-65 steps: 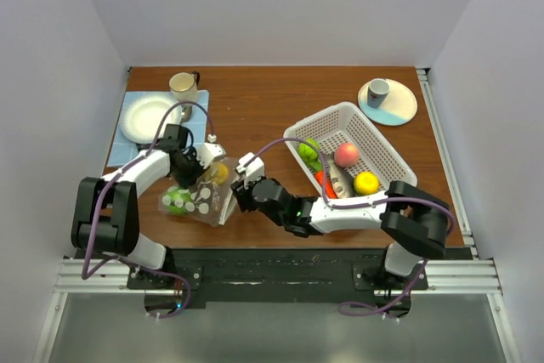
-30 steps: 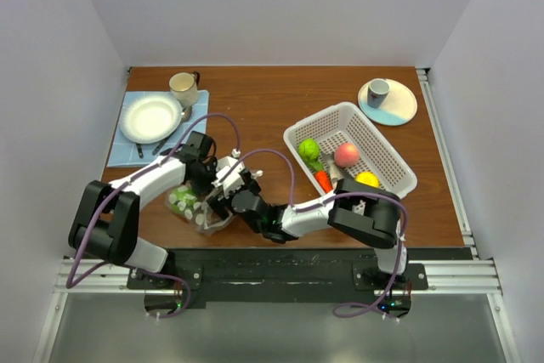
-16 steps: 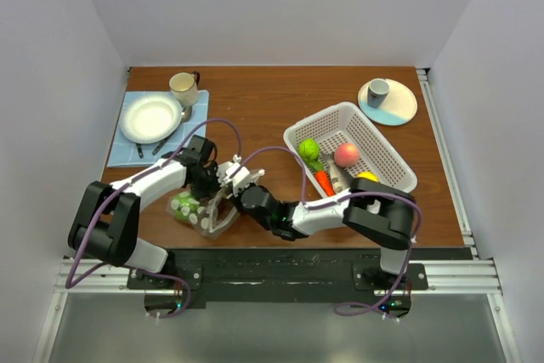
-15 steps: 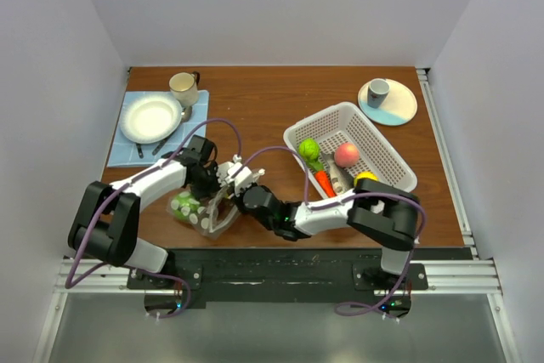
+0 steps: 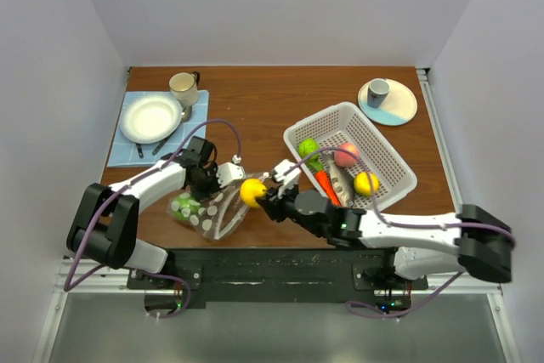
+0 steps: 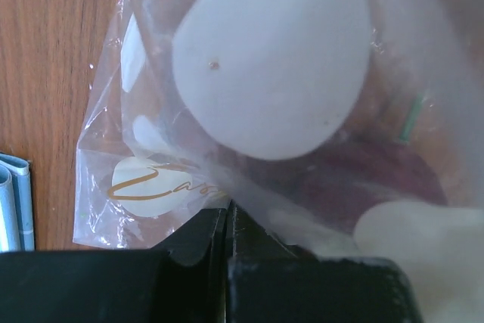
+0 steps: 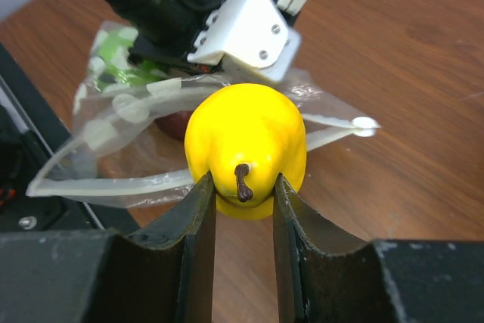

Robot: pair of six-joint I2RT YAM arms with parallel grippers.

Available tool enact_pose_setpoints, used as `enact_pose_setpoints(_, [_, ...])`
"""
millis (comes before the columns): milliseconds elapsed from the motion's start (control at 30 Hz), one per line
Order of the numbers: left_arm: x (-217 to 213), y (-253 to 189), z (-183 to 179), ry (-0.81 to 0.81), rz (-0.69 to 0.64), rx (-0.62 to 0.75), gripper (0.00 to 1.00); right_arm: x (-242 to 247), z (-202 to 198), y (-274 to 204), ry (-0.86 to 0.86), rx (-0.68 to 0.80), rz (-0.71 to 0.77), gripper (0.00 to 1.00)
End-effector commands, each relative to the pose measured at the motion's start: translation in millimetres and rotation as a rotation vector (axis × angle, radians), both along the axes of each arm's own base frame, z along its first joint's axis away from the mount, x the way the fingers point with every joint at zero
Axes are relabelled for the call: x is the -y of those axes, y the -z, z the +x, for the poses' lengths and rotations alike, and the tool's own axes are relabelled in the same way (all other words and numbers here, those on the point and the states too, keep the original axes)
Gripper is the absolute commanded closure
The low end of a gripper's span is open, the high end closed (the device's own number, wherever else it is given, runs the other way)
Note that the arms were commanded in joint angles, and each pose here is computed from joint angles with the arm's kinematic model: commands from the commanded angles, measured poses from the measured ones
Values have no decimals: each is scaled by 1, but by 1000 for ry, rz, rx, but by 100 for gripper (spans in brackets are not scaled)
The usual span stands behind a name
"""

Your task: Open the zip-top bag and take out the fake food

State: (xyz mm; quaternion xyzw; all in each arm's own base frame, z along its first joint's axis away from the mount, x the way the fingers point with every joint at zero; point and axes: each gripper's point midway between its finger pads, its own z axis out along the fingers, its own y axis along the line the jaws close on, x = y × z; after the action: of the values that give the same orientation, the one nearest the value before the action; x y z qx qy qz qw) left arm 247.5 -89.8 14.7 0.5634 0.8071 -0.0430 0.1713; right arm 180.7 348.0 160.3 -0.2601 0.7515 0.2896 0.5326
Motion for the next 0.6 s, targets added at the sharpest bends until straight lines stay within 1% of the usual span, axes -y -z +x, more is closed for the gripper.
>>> enact_pose_setpoints(0, [2,1,-5,-13,-14,-6,100,50,-1,-36,121,7,63,86])
enact_pose_setpoints(33, [2,1,-5,-11,-15,-6,100,71,7,-33,206,24,28,85])
enact_pose_setpoints(100, [2,0,-4,-13,-15,-3,100,95,15,-41,300,56,17,84])
enact_pose_setpoints(133, [3,0,-4,-13,-18,-3,100,121,25,-48,423,92,-4,84])
enact_pose_setpoints(200, [3,-1,-5,-14,-19,-5,100,150,35,-55,586,130,-43,84])
enact_pose_setpoints(233, [4,-2,-6,-14,-24,-6,100,162,39,-49,647,145,-114,83])
enact_pose_setpoints(267, [4,-4,-5,-17,-27,-1,100,184,44,-54,774,186,-151,81])
enact_pose_setpoints(300, [4,-4,-6,-17,-28,1,100,186,46,-63,824,177,-120,81])
enact_pose_setpoints(333, [4,-5,-5,-15,-29,5,100,193,46,-51,852,192,-239,78])
enact_pose_setpoints(367, [4,-7,-5,-16,-30,12,100,198,47,-53,892,207,-263,71])
enact_pose_setpoints(400, [4,-7,-6,-17,-30,11,100,194,50,-62,938,193,-206,53])
enact_pose_setpoints(433, [3,-8,-6,-17,-28,16,100,205,47,-57,953,205,-299,43])
enact_pose_setpoints(467, [3,-9,-5,-17,-30,18,100,205,48,-51,975,214,-345,34])
enact_pose_setpoints(500, [3,-10,-5,-16,-28,19,100,202,51,-65,1037,206,-233,20])
enact_pose_setpoints(533, [3,-10,-6,-16,-27,18,100,214,47,-64,1042,225,-317,16])
enact_pose_setpoints(567, [2,-11,-6,-14,-27,20,100,213,48,-62,1055,234,-336,13])
